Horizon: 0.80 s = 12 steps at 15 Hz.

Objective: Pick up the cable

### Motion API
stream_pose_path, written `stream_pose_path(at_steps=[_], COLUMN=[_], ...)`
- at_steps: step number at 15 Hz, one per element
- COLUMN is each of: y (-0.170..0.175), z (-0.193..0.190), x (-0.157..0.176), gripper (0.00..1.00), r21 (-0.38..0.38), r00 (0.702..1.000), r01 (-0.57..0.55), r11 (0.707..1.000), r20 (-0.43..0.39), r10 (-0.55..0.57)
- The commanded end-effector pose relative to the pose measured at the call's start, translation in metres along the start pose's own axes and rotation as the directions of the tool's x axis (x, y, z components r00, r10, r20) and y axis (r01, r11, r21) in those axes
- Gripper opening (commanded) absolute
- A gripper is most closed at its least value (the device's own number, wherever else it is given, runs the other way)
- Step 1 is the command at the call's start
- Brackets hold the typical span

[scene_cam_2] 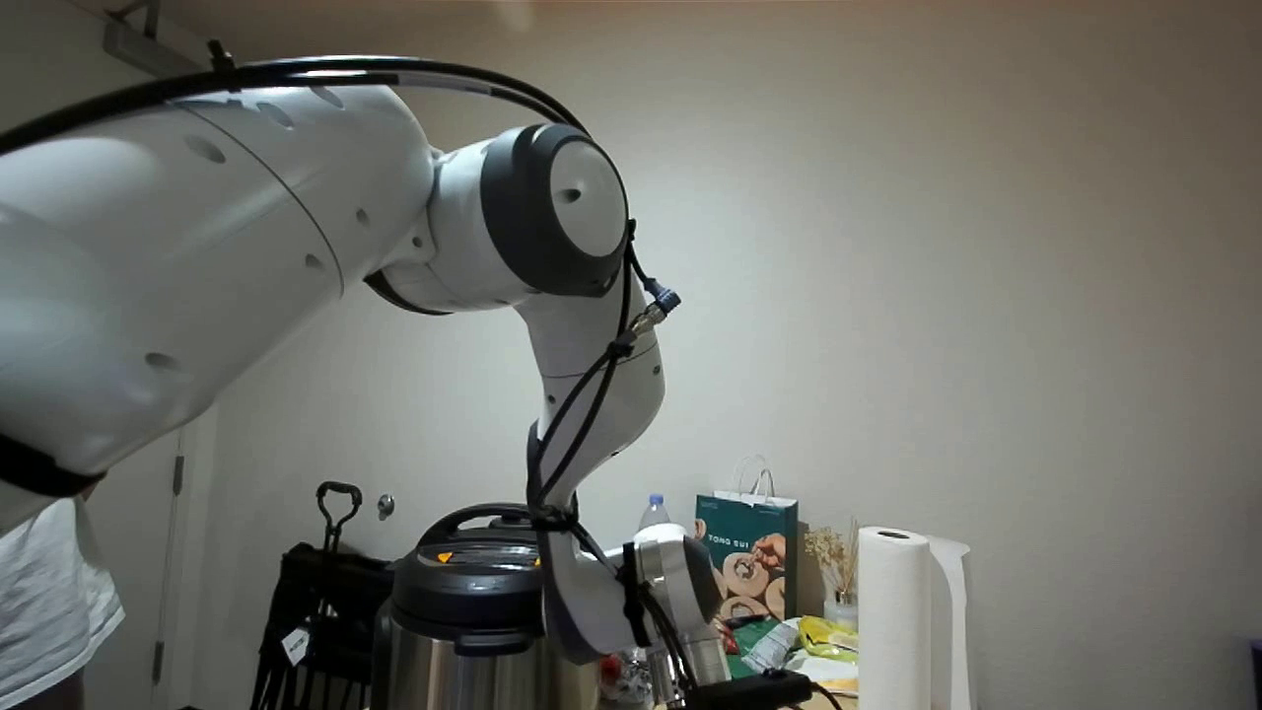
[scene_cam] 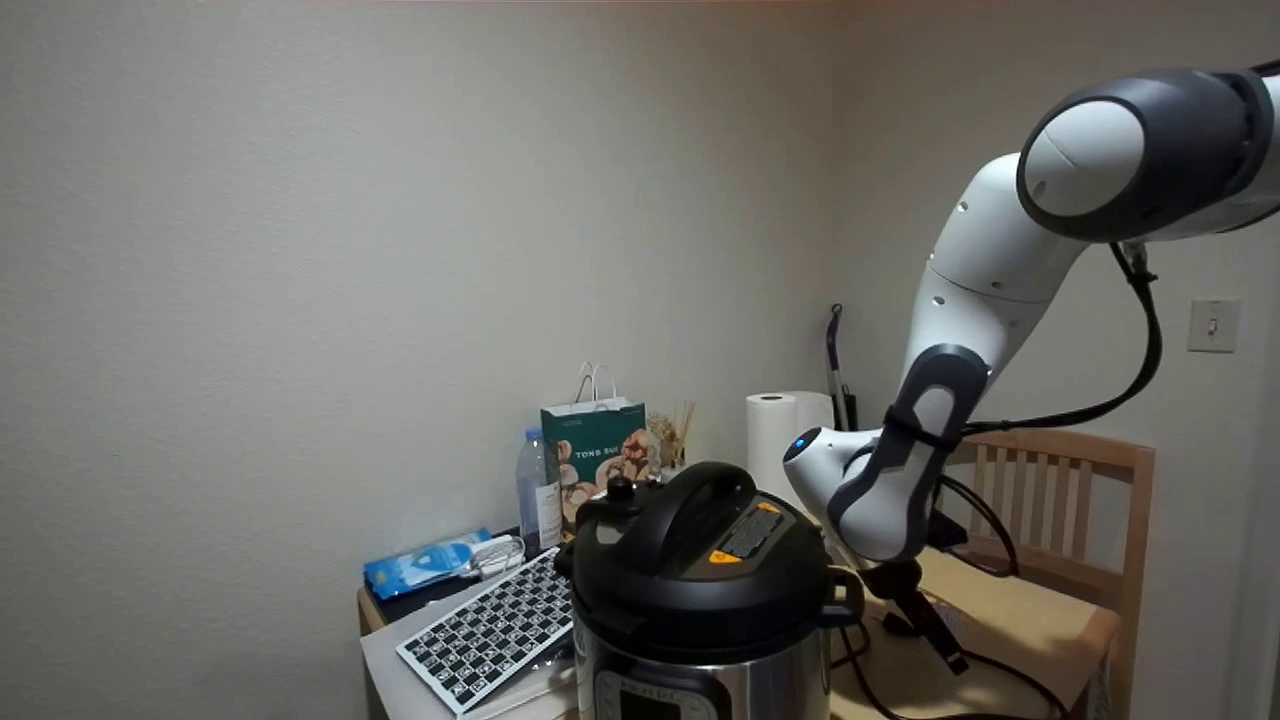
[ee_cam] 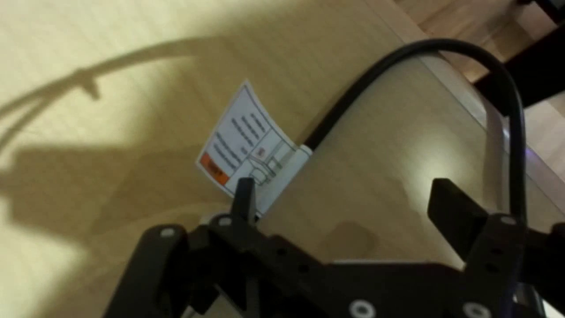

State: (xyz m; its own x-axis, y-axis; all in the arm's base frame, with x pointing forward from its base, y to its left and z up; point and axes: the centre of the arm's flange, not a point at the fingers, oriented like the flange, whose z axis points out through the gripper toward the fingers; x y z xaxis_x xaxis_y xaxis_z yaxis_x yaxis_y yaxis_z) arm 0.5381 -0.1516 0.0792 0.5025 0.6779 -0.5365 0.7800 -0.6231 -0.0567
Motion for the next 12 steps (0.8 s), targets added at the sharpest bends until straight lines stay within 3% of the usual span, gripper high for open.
stream_pose_path(at_steps=[1,2,12], y=[-0.015,-0.005,0.017], z=[-0.004,-0.003,-0.004], x=[-0.001,0.004,-0.032], gripper=[1.0,1.0,1.0], r21=[0.134,0.071,0.075], r00=[0.989,0.997,0.991], r01=[-0.113,-0.061,-0.133], r11=[0.984,0.996,0.988], r20=[-0.085,-0.04,-0.017], r10=[0.125,0.063,0.134])
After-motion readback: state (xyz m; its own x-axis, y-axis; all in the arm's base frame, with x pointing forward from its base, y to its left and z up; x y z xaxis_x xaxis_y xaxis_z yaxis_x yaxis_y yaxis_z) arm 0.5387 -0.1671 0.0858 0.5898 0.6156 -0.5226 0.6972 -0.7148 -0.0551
